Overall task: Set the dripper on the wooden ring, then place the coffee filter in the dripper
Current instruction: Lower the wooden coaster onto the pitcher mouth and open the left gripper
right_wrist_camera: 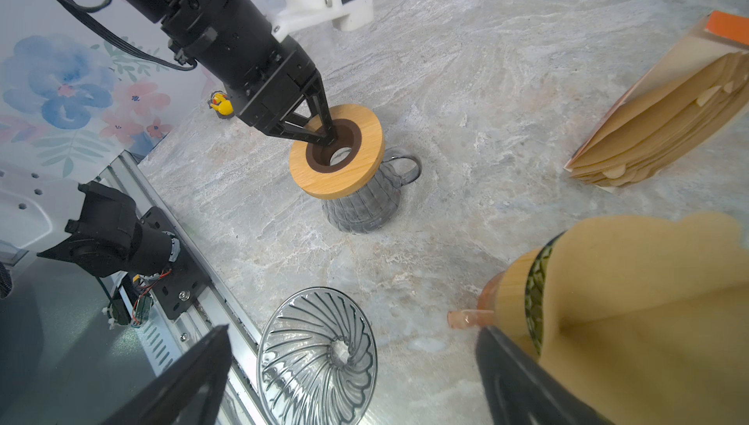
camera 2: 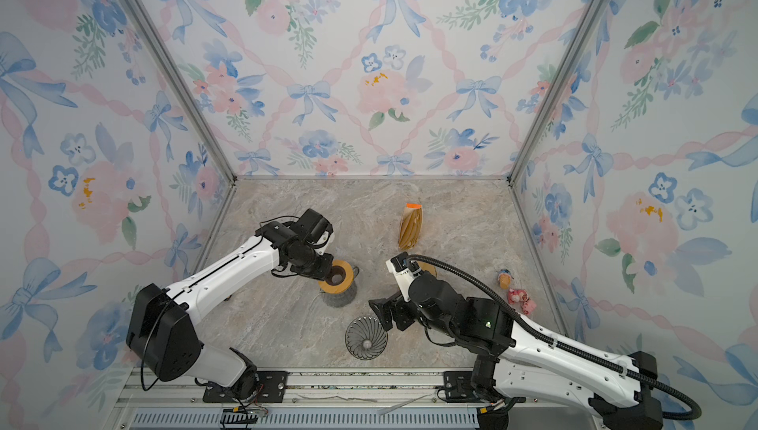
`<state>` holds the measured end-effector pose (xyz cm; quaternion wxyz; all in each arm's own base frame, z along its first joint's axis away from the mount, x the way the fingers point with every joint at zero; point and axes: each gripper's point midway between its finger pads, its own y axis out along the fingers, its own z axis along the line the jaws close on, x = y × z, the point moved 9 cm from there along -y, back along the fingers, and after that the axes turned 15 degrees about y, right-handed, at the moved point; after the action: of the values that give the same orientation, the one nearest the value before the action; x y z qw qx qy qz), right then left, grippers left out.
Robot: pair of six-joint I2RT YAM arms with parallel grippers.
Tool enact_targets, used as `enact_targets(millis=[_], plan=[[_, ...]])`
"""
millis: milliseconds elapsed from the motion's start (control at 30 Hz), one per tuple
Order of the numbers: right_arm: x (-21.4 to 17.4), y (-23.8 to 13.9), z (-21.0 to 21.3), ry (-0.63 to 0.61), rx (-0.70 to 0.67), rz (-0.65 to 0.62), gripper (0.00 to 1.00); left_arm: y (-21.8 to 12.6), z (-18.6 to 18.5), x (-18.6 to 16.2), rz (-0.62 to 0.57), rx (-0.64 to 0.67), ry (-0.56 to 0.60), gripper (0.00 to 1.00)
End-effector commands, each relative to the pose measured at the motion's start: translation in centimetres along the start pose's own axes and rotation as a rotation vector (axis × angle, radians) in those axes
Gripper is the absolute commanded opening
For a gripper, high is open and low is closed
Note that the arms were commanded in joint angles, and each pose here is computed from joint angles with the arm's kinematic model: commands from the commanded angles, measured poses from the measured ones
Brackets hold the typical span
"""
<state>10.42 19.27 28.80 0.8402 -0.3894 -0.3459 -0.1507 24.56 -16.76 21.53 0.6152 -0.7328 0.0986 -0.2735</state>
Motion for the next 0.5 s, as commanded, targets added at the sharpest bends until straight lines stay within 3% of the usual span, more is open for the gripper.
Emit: enact_targets(millis=[0,467], plan=[[-0.62,-0.09,-0.2,-0.015,-0.015,0.02,0.96,0.0,0.04,0.36,0.002,0.017,-0.018,0.27],[-0.87,0.1,-0.37,-0.01,-0.019,0.024,0.96,0.96,0.05,0.32,0.033,0.058,-0.016,0.28]])
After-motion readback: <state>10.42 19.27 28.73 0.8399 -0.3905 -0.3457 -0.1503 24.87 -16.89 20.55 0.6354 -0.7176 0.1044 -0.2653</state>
